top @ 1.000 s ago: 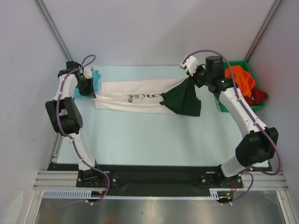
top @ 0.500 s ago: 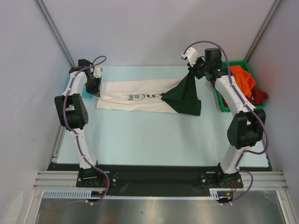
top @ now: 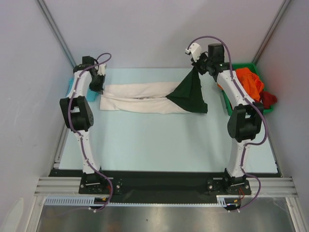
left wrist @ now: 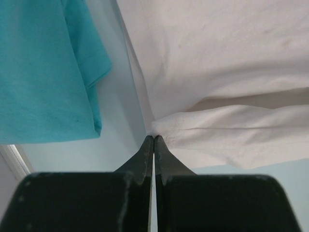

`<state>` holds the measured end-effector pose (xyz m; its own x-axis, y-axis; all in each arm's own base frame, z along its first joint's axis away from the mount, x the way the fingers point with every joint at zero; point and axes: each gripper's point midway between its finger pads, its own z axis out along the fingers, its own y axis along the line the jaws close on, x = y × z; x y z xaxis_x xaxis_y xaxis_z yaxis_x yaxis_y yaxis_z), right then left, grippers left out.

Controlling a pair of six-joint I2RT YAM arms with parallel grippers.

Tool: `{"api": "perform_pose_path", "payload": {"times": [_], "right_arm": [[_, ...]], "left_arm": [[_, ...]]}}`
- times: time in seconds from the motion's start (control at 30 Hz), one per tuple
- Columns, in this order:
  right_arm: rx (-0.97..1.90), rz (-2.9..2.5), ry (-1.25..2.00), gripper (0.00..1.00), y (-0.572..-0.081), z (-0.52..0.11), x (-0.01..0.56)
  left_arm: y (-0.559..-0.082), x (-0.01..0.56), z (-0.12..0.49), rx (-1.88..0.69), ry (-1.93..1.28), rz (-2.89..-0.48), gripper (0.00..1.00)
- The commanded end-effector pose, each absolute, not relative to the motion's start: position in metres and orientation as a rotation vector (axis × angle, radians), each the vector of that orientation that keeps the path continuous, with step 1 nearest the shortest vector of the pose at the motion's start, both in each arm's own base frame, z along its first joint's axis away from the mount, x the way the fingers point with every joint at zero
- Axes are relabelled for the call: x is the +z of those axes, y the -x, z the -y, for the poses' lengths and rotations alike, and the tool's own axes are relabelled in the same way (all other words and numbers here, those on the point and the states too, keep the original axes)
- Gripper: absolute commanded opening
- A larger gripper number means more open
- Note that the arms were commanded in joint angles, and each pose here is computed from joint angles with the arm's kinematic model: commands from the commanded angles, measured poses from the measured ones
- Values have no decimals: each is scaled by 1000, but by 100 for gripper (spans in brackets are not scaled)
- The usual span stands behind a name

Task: Fold and stack the t-shirts

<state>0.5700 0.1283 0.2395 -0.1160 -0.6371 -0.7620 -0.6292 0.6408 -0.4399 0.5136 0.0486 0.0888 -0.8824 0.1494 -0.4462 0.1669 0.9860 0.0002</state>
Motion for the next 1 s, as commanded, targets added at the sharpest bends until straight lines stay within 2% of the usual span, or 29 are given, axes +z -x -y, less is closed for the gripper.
{"api": "perform_pose_path", "payload": {"times": [0.0, 0.6, 0.63, 0.67, 0.7, 0.73, 0.77, 0.8, 0.9, 0.97], "right_arm": [[-21, -1751, 986, 0, -589, -130, 256], [-43, -1801, 916, 0, -634, -129, 222], [-45, -1802, 912, 0, -635, -128, 222], [-47, -1808, 907, 0, -636, -127, 220], [-48, -1813, 901, 0, -636, -127, 218], [-58, -1807, 893, 3, -638, -126, 221], [-74, -1822, 868, 11, -638, -122, 220], [-88, -1819, 846, 29, -639, -119, 225], [-127, -1802, 780, 48, -635, -109, 246], [-115, -1799, 779, 49, -629, -109, 250]], "left_arm": [[-529, 98, -48, -1, -252, -2626, 0], [-548, 94, -73, 183, -102, -2596, 0], [-549, 97, -74, 189, -98, -2589, 7], [-550, 99, -73, 197, -105, -2581, 17], [-552, 100, -70, 197, -125, -2576, 32], [-552, 103, -70, 199, -134, -2569, 47], [-553, 106, -67, 201, -147, -2564, 50], [-553, 108, -60, 199, -162, -2559, 55], [-551, 116, -48, 205, -196, -2546, 57], [-545, 128, -44, 215, -196, -2533, 57]]}}
